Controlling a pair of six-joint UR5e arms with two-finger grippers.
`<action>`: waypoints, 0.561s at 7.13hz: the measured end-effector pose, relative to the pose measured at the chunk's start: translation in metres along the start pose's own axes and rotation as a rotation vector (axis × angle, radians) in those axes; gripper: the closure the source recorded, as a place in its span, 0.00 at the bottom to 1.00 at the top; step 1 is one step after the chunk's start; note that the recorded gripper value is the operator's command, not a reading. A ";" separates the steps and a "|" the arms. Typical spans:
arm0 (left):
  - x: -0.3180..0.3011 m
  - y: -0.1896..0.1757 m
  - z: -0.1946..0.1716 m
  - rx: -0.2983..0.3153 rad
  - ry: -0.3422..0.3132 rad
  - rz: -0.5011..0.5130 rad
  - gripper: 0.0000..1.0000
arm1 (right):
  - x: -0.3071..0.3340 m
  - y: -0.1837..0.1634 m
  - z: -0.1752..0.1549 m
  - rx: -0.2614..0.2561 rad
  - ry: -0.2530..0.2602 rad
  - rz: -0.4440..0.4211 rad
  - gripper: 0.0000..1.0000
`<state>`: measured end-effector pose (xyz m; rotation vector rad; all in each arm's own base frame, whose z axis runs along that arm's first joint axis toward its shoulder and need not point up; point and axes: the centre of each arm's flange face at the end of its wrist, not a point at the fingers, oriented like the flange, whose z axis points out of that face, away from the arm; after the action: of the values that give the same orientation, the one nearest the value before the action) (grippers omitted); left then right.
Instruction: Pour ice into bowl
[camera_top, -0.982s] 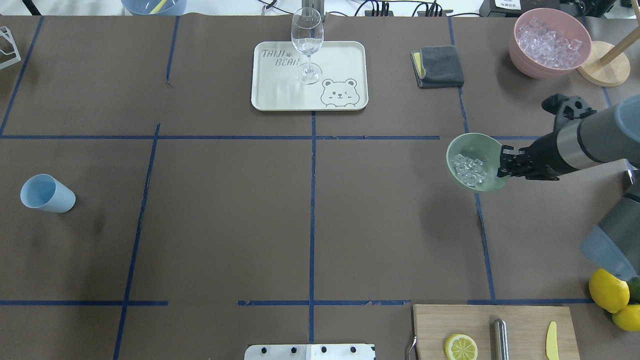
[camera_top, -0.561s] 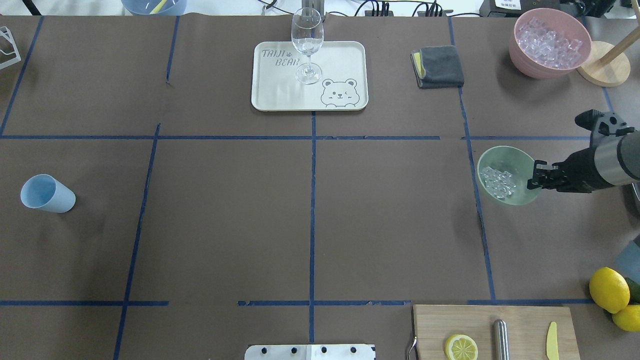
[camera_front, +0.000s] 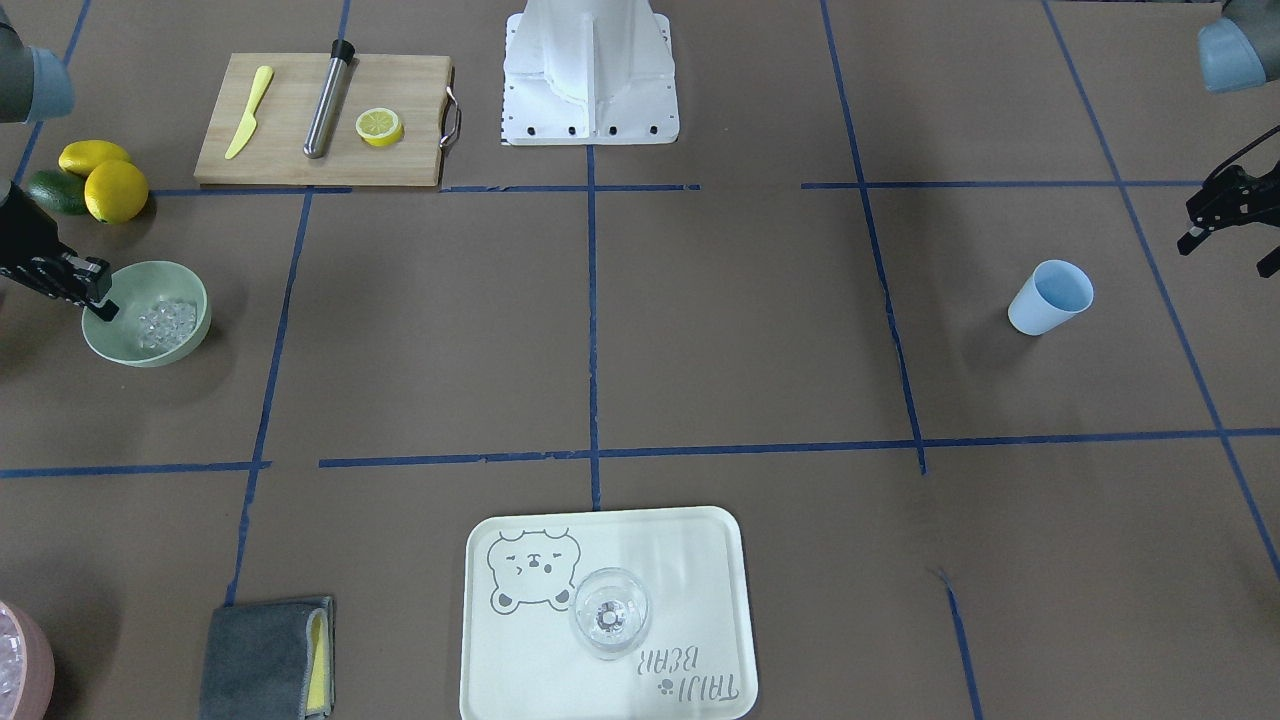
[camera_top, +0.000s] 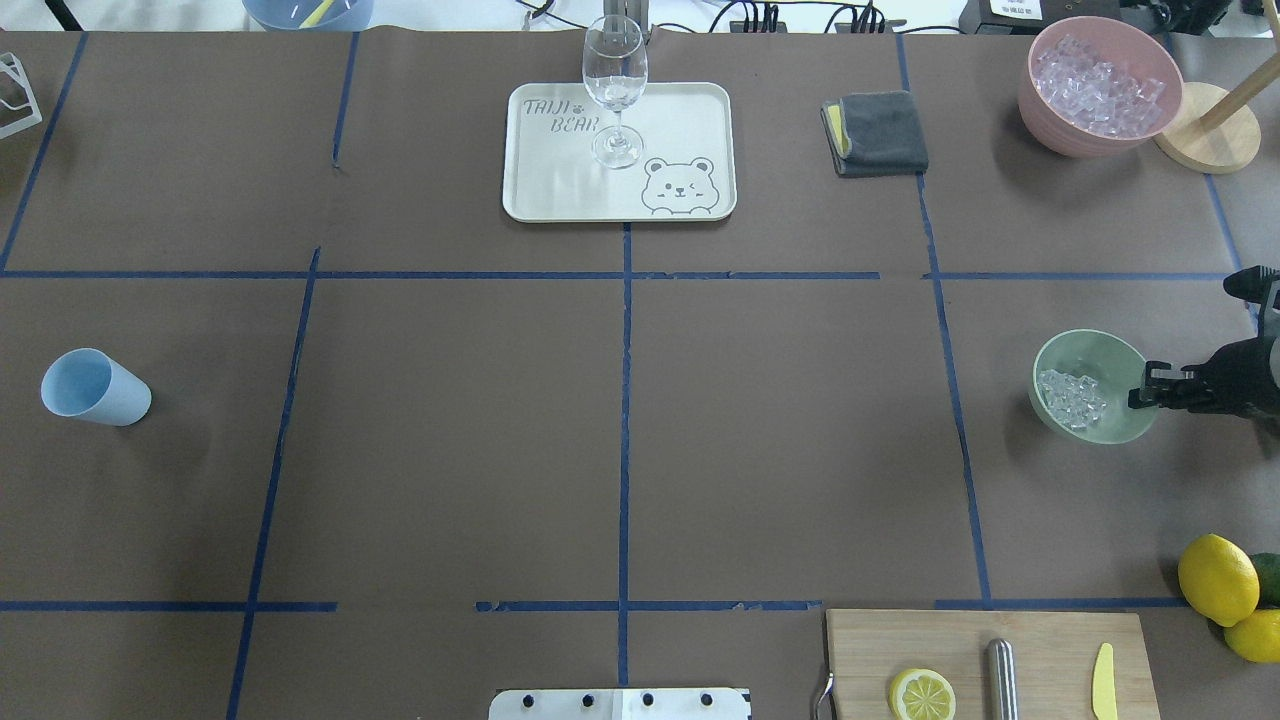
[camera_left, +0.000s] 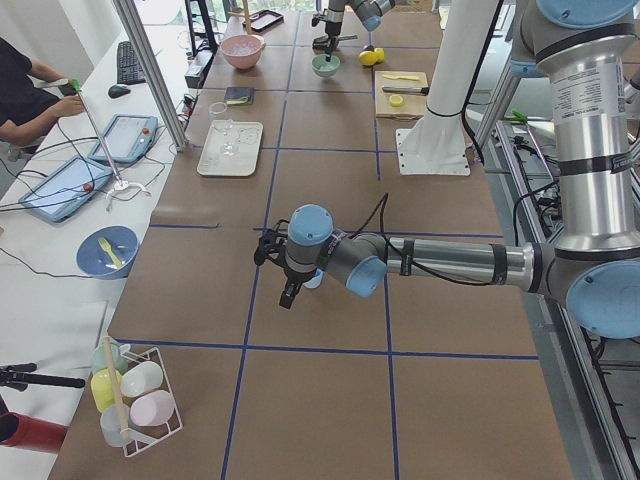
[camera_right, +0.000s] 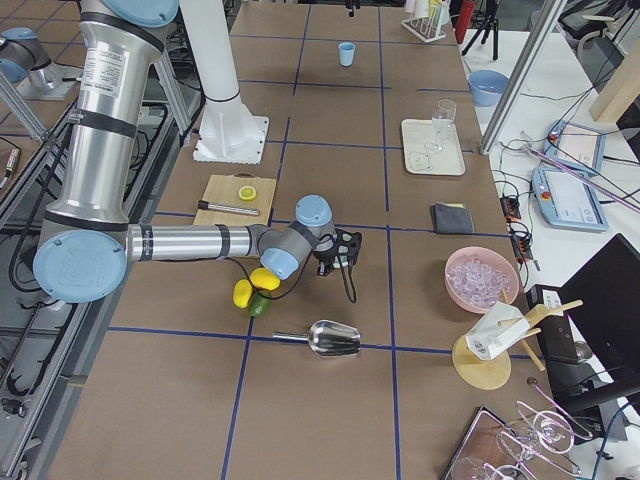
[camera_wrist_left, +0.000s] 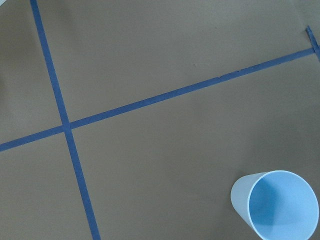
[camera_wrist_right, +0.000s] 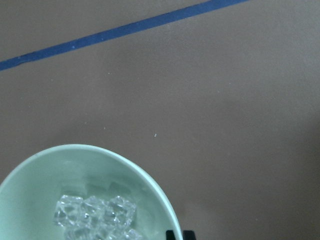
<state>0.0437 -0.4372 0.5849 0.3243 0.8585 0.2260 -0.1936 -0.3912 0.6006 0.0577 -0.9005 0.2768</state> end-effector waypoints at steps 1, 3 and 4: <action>0.000 0.000 -0.001 0.002 0.000 0.001 0.00 | -0.001 0.000 0.001 0.000 -0.001 0.001 1.00; 0.000 0.000 -0.002 0.006 -0.014 0.003 0.00 | -0.005 -0.001 0.002 -0.001 -0.006 0.005 1.00; 0.000 0.001 -0.003 0.011 -0.026 0.005 0.00 | -0.008 -0.002 0.003 -0.004 -0.011 0.008 1.00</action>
<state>0.0410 -0.4359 0.5835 0.3387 0.8331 0.2212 -0.1996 -0.3955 0.5962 0.0522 -0.9122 0.2828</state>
